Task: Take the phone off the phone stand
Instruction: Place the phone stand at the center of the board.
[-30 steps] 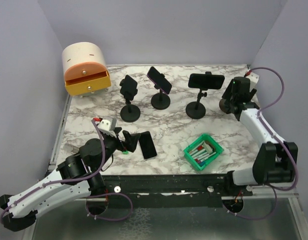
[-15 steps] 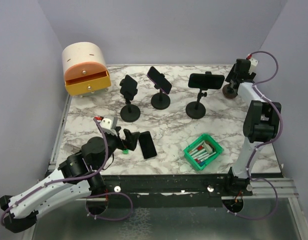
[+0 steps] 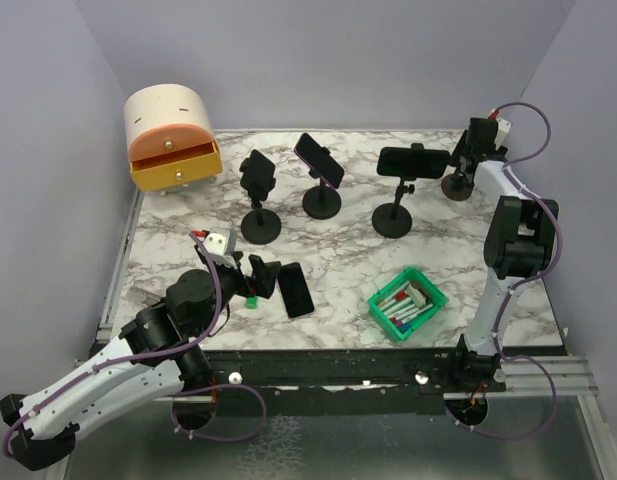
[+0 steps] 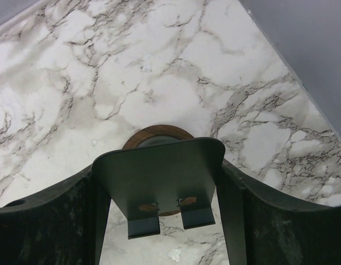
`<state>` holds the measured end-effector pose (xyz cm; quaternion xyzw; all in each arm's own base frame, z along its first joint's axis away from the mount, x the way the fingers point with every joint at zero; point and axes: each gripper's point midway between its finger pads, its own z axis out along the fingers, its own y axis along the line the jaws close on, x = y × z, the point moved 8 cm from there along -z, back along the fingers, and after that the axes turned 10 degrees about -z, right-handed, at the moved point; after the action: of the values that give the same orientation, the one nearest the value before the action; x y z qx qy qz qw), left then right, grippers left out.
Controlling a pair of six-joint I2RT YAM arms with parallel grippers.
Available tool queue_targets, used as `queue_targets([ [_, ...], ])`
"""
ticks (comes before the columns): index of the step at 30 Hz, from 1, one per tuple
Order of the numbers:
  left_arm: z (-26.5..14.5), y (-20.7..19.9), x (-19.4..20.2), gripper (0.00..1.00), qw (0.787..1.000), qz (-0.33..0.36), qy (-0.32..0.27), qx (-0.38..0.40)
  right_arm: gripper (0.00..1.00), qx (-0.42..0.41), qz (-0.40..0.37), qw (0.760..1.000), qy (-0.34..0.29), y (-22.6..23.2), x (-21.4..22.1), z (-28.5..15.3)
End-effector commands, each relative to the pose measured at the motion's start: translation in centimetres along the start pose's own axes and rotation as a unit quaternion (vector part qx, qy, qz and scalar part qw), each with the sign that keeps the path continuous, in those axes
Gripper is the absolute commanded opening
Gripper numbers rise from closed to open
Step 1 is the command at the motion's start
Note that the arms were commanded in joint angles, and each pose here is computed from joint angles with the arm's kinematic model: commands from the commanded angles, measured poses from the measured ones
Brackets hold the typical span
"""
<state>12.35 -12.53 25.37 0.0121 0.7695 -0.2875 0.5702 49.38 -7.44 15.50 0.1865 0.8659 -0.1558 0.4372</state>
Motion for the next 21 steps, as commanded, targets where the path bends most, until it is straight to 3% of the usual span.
queue_targets([
  [1,-0.1,0.0,0.1,0.98,1.000,0.002,-0.001,0.012,0.52,-0.006,-0.001,1.000,0.019,0.0,0.3,0.3],
  [7,-0.1,0.0,0.1,0.98,1.000,0.002,-0.002,0.011,0.75,-0.001,0.002,1.000,0.025,-0.2,0.2,-0.2],
  [12,-0.3,0.0,0.0,0.98,1.000,-0.001,-0.005,0.014,0.88,0.004,0.004,1.000,0.019,-0.8,-0.7,-1.3],
  [21,-0.6,0.0,-0.2,0.99,1.000,-0.005,-0.011,0.022,0.99,-0.026,0.018,0.999,0.010,-0.8,-2.5,-3.3],
])
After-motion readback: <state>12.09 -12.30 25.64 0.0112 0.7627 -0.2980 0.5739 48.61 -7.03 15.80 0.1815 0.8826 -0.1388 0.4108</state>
